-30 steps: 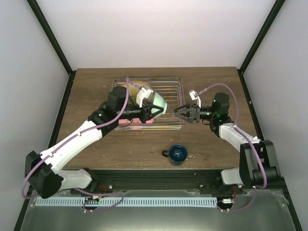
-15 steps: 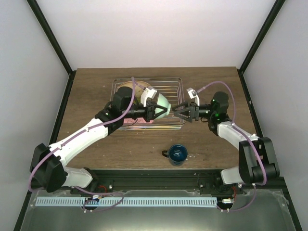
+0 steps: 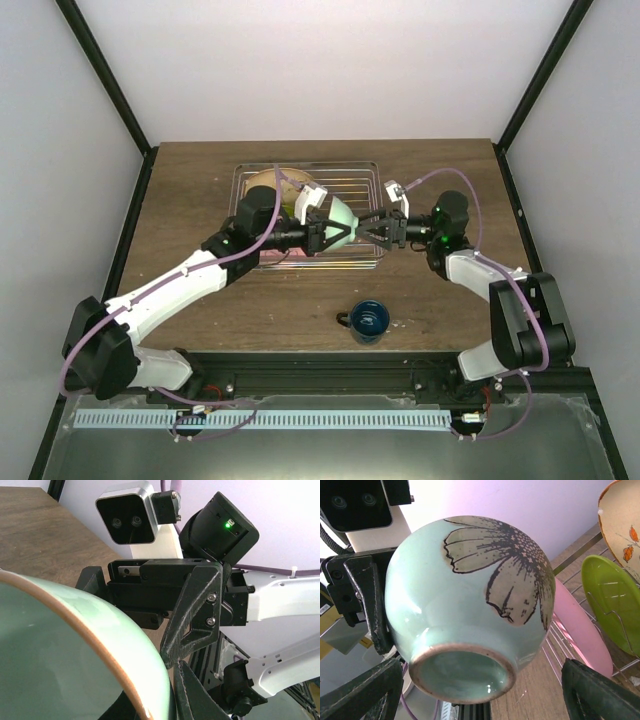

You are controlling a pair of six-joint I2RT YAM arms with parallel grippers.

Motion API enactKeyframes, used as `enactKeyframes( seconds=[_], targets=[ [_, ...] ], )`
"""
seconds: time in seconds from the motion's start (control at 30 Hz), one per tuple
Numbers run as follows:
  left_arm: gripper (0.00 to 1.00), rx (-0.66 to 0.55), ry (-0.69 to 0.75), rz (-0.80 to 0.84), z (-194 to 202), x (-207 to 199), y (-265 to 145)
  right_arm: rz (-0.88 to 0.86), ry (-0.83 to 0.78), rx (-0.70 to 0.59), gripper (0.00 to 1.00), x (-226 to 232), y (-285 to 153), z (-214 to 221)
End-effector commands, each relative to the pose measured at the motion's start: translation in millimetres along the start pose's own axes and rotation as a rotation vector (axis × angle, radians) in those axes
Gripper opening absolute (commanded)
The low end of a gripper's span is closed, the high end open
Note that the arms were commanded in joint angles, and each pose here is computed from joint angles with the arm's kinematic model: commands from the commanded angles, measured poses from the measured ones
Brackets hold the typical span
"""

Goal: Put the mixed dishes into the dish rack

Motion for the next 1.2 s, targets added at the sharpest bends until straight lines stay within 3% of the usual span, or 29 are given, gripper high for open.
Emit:
enactKeyframes(
  seconds=[0.0, 1.17],
  targets=[
    [0.0, -0.105, 0.07, 0.036, -24.8, -14.4, -2.8, -0.023, -0.073, -0.01, 0.88, 10.5, 5.1, -9.9],
    [0.0, -0.119, 0.033, 0.015, -22.2, -3.1, 9.2, -0.043, -0.096, -0.034, 0.8, 18.9, 16.0, -16.7]
  ],
)
Point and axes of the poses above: each gripper's point midway between its finger pads, its own y axis out along the fingers, its own x axis along the line the jaws close on, z = x × y, the point moved 3 cm from there along -y, back along the fingers, and after that the axes turned 8 degrees about y, right-handed, at the moved point
